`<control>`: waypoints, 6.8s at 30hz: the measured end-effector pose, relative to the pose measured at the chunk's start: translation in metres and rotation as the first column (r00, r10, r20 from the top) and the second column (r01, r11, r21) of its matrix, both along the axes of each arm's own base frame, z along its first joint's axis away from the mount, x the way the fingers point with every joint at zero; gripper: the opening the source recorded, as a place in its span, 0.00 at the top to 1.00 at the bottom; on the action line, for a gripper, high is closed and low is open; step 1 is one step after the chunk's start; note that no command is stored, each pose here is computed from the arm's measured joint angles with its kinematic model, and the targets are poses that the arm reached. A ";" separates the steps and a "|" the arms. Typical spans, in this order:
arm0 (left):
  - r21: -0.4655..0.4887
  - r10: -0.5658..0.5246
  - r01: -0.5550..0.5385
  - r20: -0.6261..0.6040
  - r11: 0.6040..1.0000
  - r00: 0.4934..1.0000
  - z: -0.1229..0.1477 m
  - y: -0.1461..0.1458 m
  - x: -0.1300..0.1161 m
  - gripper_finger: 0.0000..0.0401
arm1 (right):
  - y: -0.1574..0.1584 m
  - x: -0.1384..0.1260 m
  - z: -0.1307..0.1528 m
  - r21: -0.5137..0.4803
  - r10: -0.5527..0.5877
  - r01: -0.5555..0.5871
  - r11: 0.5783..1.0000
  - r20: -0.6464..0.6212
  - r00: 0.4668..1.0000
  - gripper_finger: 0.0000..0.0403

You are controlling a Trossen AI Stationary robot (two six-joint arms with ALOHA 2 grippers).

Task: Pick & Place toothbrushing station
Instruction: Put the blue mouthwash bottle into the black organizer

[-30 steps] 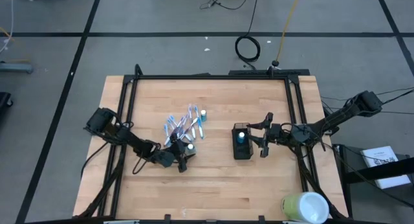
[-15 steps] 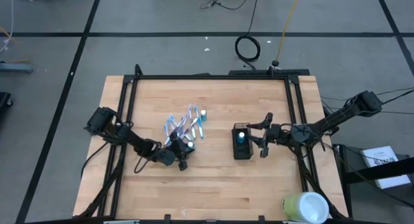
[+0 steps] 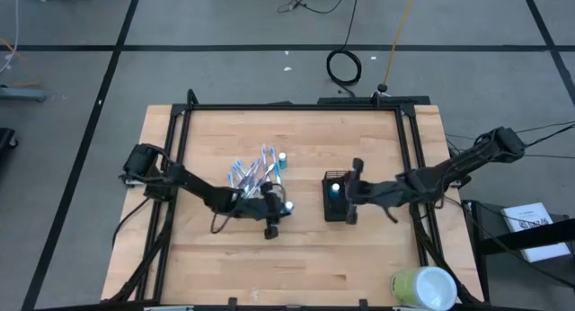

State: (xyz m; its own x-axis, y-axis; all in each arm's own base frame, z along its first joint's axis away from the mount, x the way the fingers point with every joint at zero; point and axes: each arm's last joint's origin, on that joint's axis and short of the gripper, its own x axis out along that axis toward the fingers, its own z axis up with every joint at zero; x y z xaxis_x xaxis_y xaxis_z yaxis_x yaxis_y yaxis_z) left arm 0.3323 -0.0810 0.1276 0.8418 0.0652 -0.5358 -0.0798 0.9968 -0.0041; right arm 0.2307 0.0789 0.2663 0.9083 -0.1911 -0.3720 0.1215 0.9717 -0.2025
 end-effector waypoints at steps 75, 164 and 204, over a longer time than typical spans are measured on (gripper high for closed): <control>0.067 -0.158 0.149 0.174 0.987 0.972 0.107 -0.009 0.011 0.23 | -0.022 0.040 0.023 0.170 -0.009 0.042 0.985 -0.196 0.981 0.78; 0.119 0.025 -0.045 0.167 0.992 0.986 0.100 0.015 -0.010 0.19 | -0.023 -0.022 -0.074 0.360 -0.061 0.199 0.911 -0.360 0.931 0.61; -0.045 0.495 -0.493 0.038 0.869 0.868 0.032 0.077 -0.045 0.19 | -0.027 -0.032 0.016 0.051 0.126 -0.149 0.988 0.310 0.942 0.64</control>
State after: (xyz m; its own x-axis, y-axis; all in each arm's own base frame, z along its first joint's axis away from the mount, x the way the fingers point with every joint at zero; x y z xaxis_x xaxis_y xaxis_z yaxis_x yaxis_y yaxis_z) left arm 0.2874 -0.0040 0.1594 0.7281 0.4626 -0.5059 -0.5609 0.8262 -0.0518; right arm 0.1986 0.0520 0.2824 0.9959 -0.0392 -0.0810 0.0306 0.9940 -0.1048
